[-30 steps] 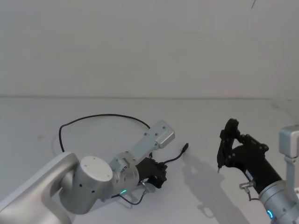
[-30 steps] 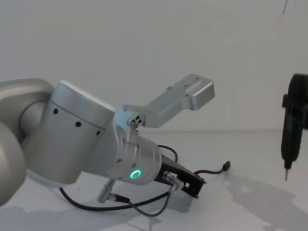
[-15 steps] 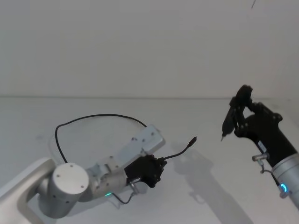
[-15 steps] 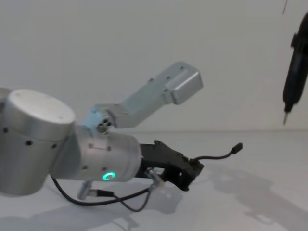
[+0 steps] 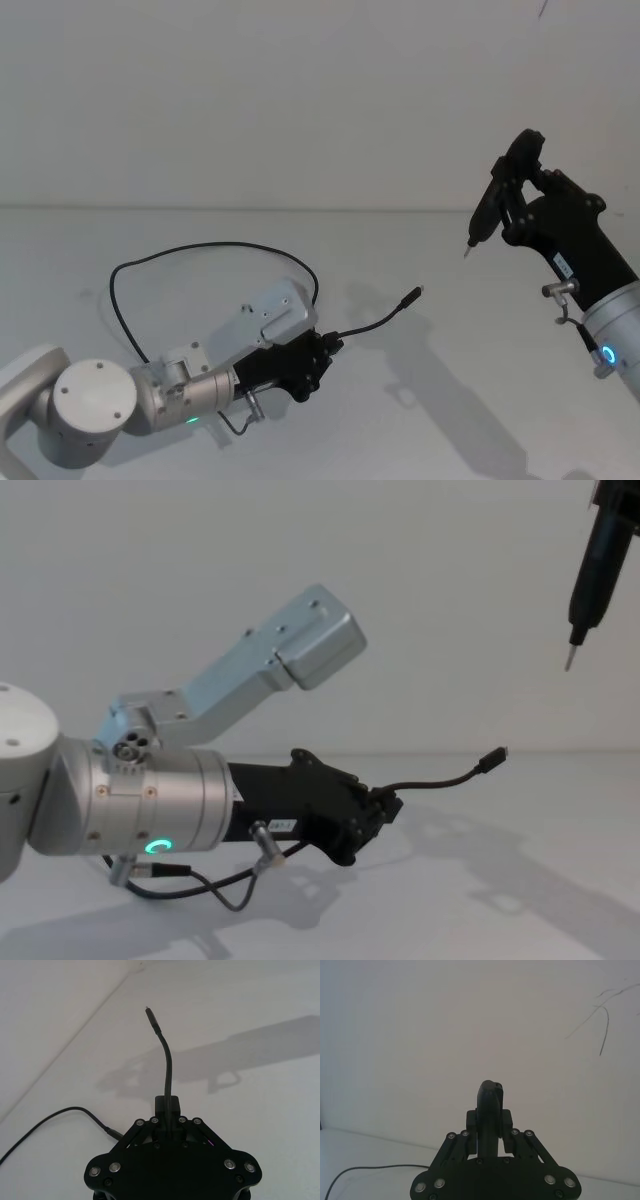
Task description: Pick up the data cable with the one hand.
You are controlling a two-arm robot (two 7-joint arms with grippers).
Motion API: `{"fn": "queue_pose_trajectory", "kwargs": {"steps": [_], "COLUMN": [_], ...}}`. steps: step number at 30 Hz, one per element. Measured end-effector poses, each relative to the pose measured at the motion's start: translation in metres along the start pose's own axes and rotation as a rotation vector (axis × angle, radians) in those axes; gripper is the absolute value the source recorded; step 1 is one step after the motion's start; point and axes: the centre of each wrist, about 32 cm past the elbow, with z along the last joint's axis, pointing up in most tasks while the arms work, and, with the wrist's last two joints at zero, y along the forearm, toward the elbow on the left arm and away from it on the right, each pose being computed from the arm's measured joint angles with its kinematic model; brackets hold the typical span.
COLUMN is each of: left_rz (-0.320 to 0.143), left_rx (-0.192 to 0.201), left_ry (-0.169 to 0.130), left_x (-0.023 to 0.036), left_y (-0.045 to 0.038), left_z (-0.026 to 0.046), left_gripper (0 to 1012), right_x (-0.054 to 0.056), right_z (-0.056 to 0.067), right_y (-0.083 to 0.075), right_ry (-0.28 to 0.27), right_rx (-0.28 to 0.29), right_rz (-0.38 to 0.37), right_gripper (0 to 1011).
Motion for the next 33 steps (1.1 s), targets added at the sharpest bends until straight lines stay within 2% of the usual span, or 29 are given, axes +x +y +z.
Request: {"fn": "queue_pose_trajectory", "kwargs": {"steps": [7, 19, 33], "left_rz": [-0.009, -0.017, -0.021], "left_rx": [-0.021, -0.041, -0.05], "left_ry": [-0.019, -0.039, -0.047], "left_x": [0.0019, 0.0039, 0.0048], "left_y": [0.0051, 0.0104, 0.0124], "left_z": [-0.0028, -0.0056, -0.0065], "left_gripper": [40, 40, 40], "right_x": [-0.001, -0.008, -0.017], "right_z": [0.002, -0.003, -0.015], "right_y": [0.009, 0.02, 0.025], "right_ry": [0.027, 0.091, 0.094], "right_rx": [-0.003, -0.049, -0.099], "right_rz": [-0.001, -0.004, 0.002], "right_gripper": [279, 279, 279]}}
